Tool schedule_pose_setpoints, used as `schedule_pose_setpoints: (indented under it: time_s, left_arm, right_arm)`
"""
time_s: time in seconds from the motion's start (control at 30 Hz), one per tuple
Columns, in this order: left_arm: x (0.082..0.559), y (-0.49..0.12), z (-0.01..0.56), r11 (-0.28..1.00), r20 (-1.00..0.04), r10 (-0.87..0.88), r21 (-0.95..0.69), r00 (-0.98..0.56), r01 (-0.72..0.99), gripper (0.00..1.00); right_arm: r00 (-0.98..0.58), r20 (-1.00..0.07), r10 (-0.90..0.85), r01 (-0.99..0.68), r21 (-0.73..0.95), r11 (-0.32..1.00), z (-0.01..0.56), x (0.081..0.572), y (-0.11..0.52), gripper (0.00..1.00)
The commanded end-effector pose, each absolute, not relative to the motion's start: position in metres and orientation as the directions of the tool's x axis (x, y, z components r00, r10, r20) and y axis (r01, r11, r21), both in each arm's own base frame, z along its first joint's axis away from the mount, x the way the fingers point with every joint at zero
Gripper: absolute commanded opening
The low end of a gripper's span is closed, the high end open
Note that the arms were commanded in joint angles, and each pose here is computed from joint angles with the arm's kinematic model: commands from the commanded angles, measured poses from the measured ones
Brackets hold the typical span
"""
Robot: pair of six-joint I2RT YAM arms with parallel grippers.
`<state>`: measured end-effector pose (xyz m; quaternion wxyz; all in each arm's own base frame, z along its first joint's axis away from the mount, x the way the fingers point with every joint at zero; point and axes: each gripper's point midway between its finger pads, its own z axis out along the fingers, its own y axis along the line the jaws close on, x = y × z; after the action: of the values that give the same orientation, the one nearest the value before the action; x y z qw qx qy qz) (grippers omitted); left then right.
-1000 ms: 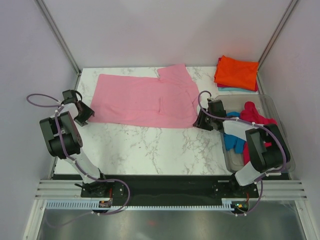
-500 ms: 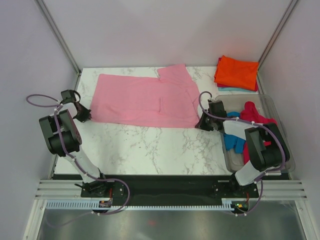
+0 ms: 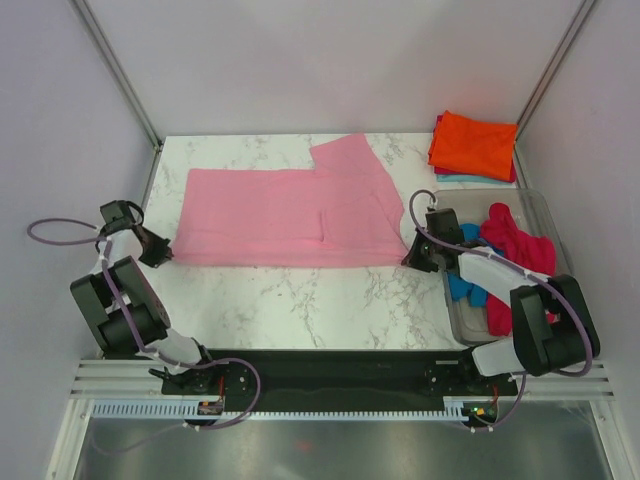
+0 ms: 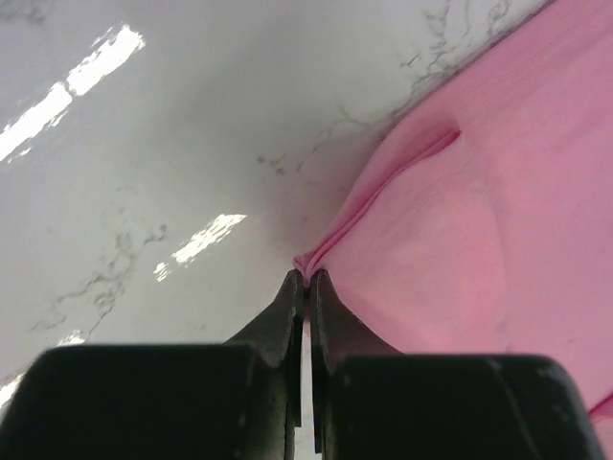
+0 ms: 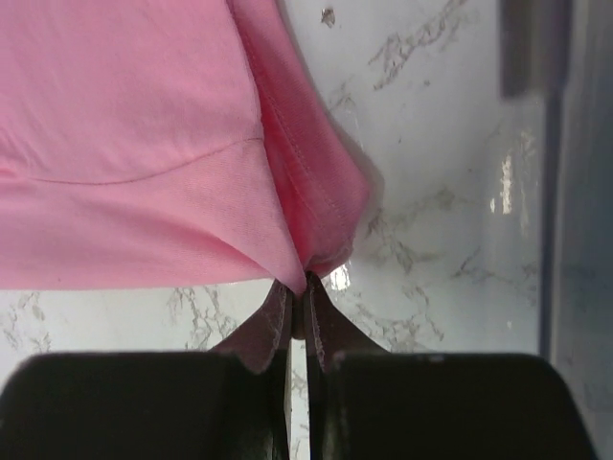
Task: Fold and stack the t-shirts
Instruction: Fold the tshirt
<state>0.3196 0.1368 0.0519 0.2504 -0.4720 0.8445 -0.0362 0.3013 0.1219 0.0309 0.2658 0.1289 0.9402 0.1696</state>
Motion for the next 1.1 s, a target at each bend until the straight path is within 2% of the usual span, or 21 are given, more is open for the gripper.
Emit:
schedule_pose_setpoints:
  time_s: [0.0, 0.07, 0.23, 0.33, 0.37, 0.43, 0.47, 0.57, 0.6, 0.77, 0.83, 0.93, 1.07]
  left_arm:
    - [0.296, 0.135, 0.065, 0.511, -0.376, -0.842, -0.325, -0.387, -0.796, 0.02]
    - [0.282, 0.127, 0.066, 0.508, -0.357, -0.847, -0.324, -0.395, -0.798, 0.02]
    - [0.26, 0.113, 0.086, 0.513, -0.384, -0.843, -0.362, -0.377, -0.778, 0.03]
    - [0.252, 0.099, 0.095, 0.522, -0.354, -0.846, -0.402, -0.398, -0.752, 0.11]
    - [0.251, 0.097, 0.102, 0.527, -0.36, -0.844, -0.411, -0.399, -0.744, 0.16]
    - [0.245, 0.09, 0.113, 0.533, -0.355, -0.841, -0.418, -0.407, -0.736, 0.23]
    - [0.245, 0.091, 0.126, 0.543, -0.388, -0.833, -0.428, -0.395, -0.723, 0.43]
    - [0.235, 0.085, 0.136, 0.525, -0.399, -0.841, -0.443, -0.365, -0.727, 0.72]
    - [0.234, 0.082, 0.136, 0.52, -0.399, -0.844, -0.449, -0.358, -0.726, 0.76]
    - [0.229, 0.063, 0.143, 0.517, -0.39, -0.852, -0.517, -0.35, -0.682, 0.77]
    - [0.228, 0.058, 0.144, 0.517, -0.401, -0.851, -0.531, -0.338, -0.671, 0.76]
    - [0.235, 0.044, 0.144, 0.57, -0.422, -0.82, -0.542, -0.387, -0.617, 0.75]
    - [0.241, 0.005, 0.154, 0.692, -0.468, -0.718, -0.561, -0.515, -0.455, 0.73]
  right_arm:
    - [-0.817, -0.455, 0.353, 0.219, 0.322, 0.921, 0.036, 0.282, 0.101, 0.0]
    - [-0.804, -0.475, 0.358, 0.214, 0.33, 0.919, 0.045, 0.276, 0.099, 0.0]
    - [-0.808, -0.467, 0.36, 0.217, 0.331, 0.918, 0.054, 0.256, 0.094, 0.0]
    - [-0.804, -0.473, 0.361, 0.226, 0.318, 0.921, 0.059, 0.242, 0.088, 0.0]
    - [-0.786, -0.498, 0.367, 0.235, 0.309, 0.922, 0.065, 0.24, 0.082, 0.1]
    - [-0.779, -0.494, 0.387, 0.242, 0.333, 0.911, 0.069, 0.231, 0.084, 0.42]
    - [-0.76, -0.505, 0.41, 0.244, 0.364, 0.899, 0.078, 0.232, 0.087, 0.67]
    - [-0.729, -0.514, 0.452, 0.253, 0.411, 0.876, 0.104, 0.233, 0.09, 0.8]
    - [-0.726, -0.518, 0.452, 0.247, 0.417, 0.875, 0.111, 0.232, 0.091, 0.82]
    - [-0.664, -0.582, 0.47, 0.197, 0.47, 0.86, 0.175, 0.263, 0.099, 0.85]
    - [-0.642, -0.609, 0.466, 0.108, 0.53, 0.841, 0.208, 0.283, 0.118, 0.86]
    - [-0.663, -0.633, 0.398, 0.07, 0.478, 0.876, 0.213, 0.318, 0.133, 0.86]
    - [-0.657, -0.691, 0.302, 0.03, 0.376, 0.926, 0.227, 0.406, 0.154, 0.88]
